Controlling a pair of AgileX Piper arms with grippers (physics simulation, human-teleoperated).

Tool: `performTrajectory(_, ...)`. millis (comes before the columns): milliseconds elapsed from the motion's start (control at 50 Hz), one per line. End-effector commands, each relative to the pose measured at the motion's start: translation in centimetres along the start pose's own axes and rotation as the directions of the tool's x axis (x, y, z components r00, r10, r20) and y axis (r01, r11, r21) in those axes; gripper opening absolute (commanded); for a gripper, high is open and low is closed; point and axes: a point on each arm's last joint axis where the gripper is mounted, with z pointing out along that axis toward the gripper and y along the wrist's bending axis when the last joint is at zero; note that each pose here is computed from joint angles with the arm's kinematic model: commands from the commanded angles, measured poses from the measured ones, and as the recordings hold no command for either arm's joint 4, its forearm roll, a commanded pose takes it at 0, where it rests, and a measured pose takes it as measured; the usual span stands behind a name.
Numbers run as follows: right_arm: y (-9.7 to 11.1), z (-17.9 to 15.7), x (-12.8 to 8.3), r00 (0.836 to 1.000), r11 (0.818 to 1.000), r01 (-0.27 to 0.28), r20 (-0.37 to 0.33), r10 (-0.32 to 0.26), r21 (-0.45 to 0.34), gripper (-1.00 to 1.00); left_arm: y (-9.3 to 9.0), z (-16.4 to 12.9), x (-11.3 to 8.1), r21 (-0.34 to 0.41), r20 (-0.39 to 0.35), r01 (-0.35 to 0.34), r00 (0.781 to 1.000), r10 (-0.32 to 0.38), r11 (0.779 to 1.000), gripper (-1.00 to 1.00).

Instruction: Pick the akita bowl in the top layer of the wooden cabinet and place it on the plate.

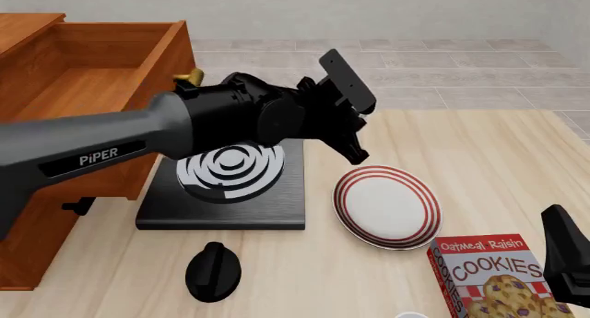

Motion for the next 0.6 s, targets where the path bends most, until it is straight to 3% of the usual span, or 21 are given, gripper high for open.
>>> performTrajectory(20,0.0,0.0,0.0,1.0,1.0,-0.006,-0.001,0.006,0.002,1.0,-0.6,1.3,0.2,0.009,-0.003,-0.021,1.0,0.021,1.0,-1.0)
performTrajectory(340,0.0,0.0,0.0,1.0,1.0,-0.012,-0.003,0.012,0.004,1.0,-2.1,1.9,0.8,0.035,-0.008,-0.031,0.999,0.031,0.999,-1.0)
performTrajectory(600,0.0,0.0,0.1,1.0,1.0,-0.015,-0.004,0.015,0.004,1.0,-3.2,4.9,1.1,0.058,-0.022,-0.039,0.999,0.04,0.998,-1.0)
